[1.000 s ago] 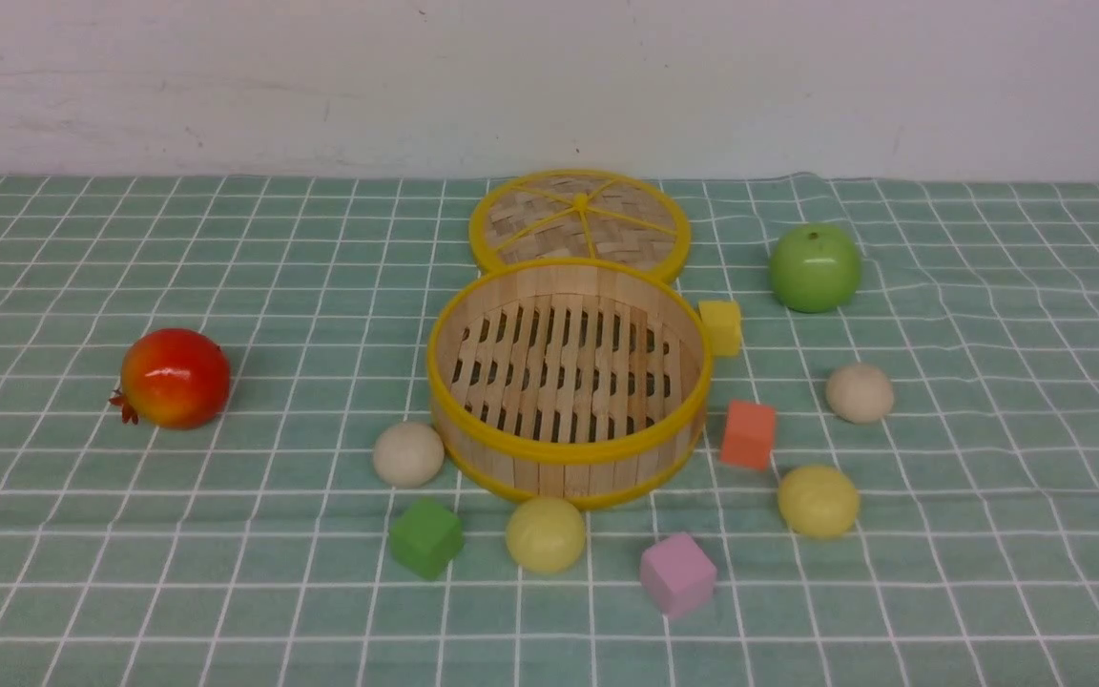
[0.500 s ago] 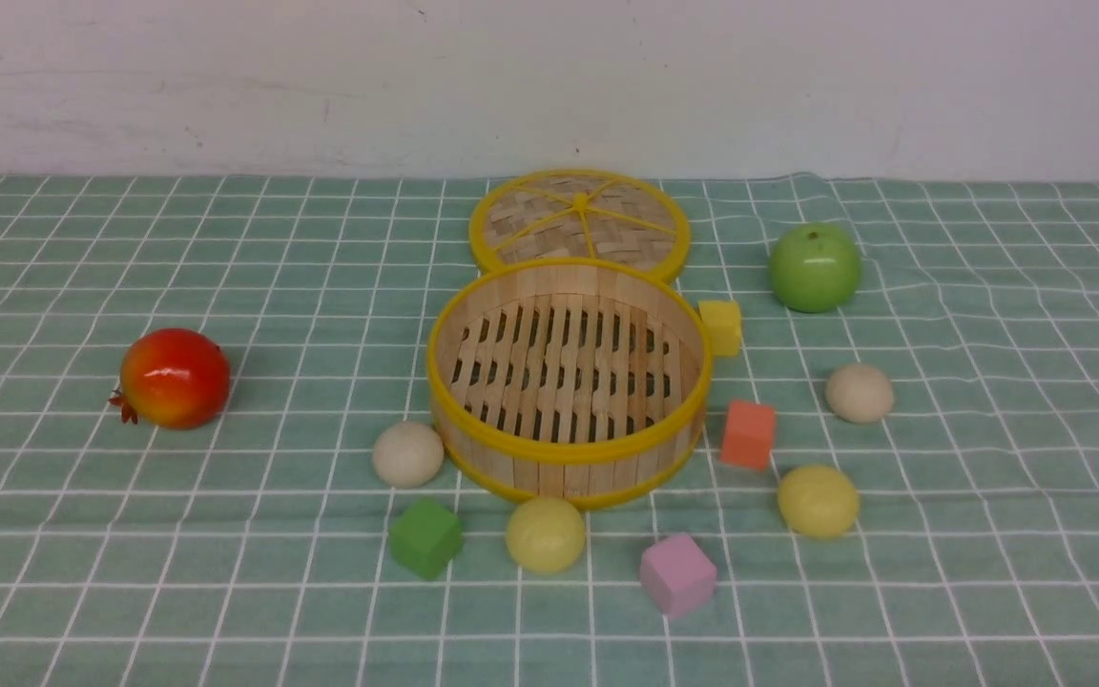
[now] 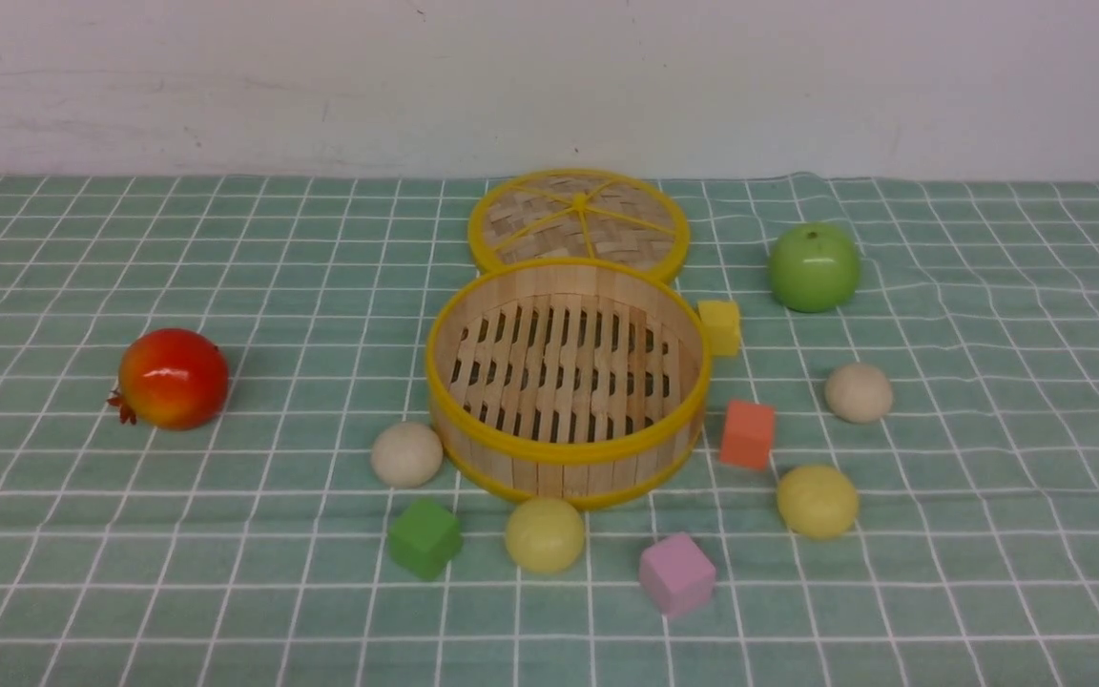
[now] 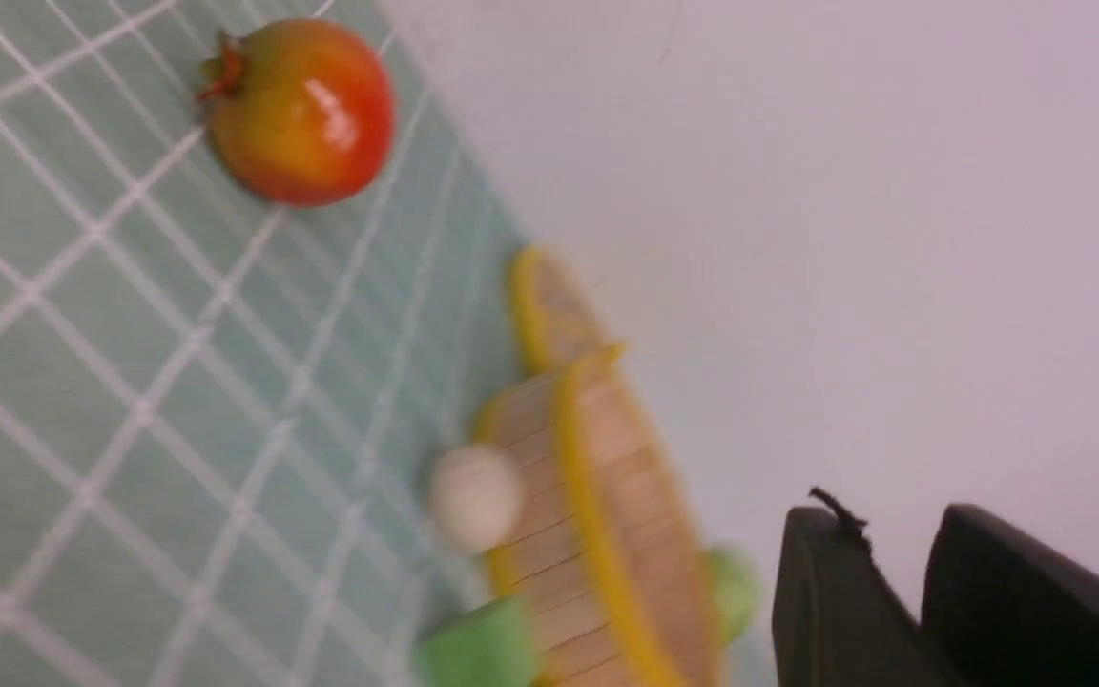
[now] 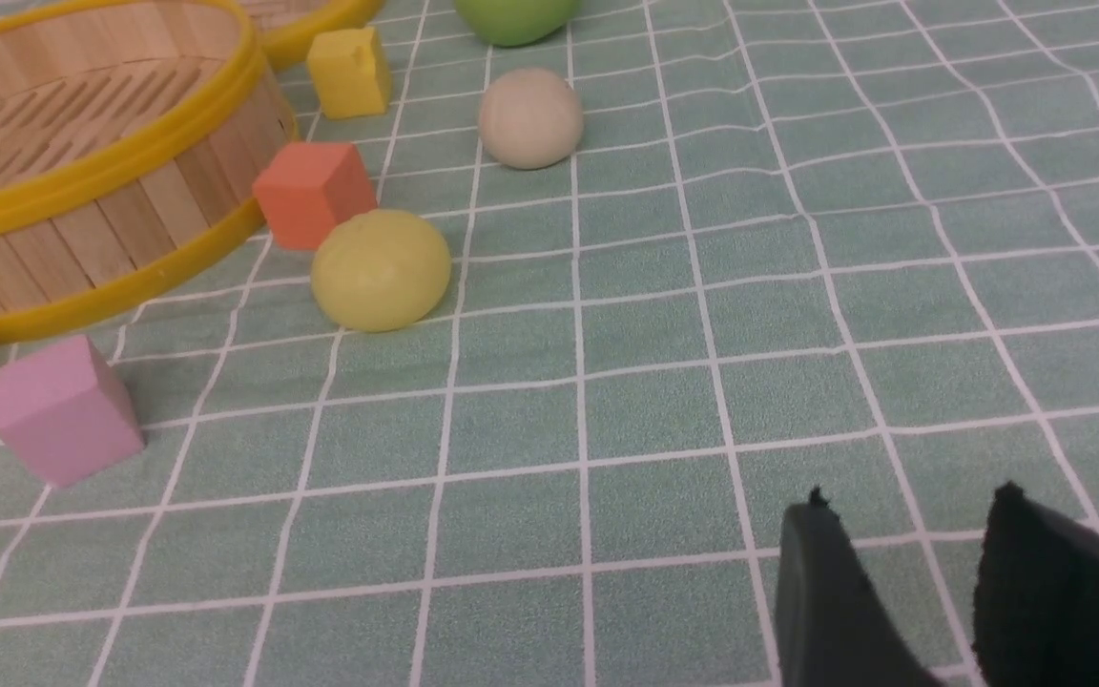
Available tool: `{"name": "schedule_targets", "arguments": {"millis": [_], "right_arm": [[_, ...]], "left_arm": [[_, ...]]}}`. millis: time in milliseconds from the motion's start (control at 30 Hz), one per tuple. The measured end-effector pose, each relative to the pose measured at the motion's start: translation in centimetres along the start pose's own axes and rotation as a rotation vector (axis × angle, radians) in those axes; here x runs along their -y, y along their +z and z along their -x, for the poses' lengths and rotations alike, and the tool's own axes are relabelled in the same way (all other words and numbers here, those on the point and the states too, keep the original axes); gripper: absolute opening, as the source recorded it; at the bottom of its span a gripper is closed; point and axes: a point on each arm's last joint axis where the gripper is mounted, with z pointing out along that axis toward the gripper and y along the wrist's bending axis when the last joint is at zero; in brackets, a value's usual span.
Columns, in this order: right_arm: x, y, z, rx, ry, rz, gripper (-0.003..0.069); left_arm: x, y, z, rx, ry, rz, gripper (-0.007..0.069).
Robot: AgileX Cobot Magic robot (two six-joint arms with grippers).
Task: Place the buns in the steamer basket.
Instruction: Use the left arm to grab a steamed stuffed bun
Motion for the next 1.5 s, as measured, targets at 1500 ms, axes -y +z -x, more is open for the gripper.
{"name": "schedule_targets", "arguments": {"millis": [1500], "right_arm": [[0.0, 0.0, 0.0, 0.000, 0.000, 0.000, 0.0240]], "left_arm": [[7.1, 32.8, -7.9, -1.406, 1.217, 0.202, 0.0002]]}}
